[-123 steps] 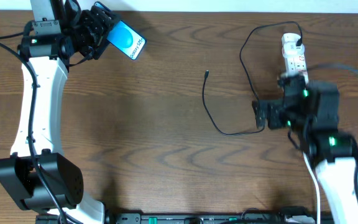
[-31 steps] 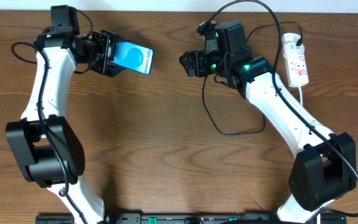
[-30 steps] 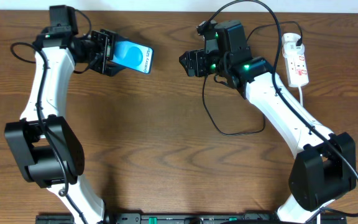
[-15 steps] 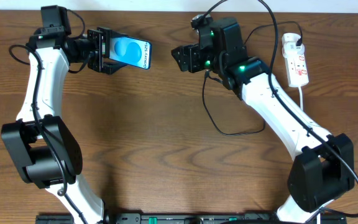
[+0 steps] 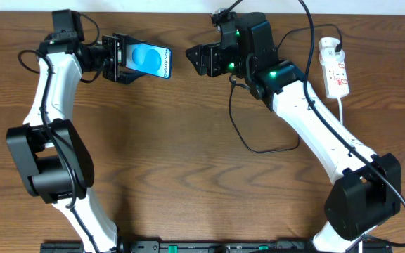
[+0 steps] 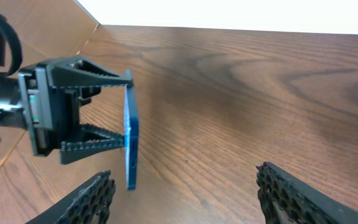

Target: Plug charger to phone and switch on socket

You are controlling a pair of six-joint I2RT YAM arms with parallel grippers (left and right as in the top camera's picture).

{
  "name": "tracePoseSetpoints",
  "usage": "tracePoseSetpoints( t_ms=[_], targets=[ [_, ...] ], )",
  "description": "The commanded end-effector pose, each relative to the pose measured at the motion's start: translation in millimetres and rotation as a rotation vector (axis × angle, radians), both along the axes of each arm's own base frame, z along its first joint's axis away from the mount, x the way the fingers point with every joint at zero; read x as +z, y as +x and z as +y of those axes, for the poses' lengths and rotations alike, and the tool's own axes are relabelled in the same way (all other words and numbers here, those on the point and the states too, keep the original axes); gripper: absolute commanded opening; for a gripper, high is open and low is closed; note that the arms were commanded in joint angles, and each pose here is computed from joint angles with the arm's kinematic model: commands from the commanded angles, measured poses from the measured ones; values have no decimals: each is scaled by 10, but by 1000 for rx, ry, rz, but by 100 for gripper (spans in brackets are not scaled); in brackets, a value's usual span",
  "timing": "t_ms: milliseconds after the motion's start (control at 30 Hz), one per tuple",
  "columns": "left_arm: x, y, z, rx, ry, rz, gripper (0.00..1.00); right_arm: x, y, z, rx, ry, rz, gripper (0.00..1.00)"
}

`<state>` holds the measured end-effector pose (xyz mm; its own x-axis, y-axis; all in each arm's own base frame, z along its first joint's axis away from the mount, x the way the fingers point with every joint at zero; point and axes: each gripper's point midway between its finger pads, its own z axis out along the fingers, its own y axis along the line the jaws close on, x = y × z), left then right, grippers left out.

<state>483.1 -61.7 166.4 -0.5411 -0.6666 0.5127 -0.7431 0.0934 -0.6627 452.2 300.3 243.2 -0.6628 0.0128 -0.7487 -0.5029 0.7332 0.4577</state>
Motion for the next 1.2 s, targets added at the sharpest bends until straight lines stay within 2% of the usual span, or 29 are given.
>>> tracePoseSetpoints(
  t_ms=[0,333,1167],
  targets=[
    [192,59,-43,-17,-49,-54,7,130,-69,121,29,32,-1,72],
    [222,90,-141,-26,-56,-66,7,137,-217,332,74,32,-5,70],
    [344,70,-374,-90,-117,-99,7,107,-246,354,80,18,-3,67]
  ],
)
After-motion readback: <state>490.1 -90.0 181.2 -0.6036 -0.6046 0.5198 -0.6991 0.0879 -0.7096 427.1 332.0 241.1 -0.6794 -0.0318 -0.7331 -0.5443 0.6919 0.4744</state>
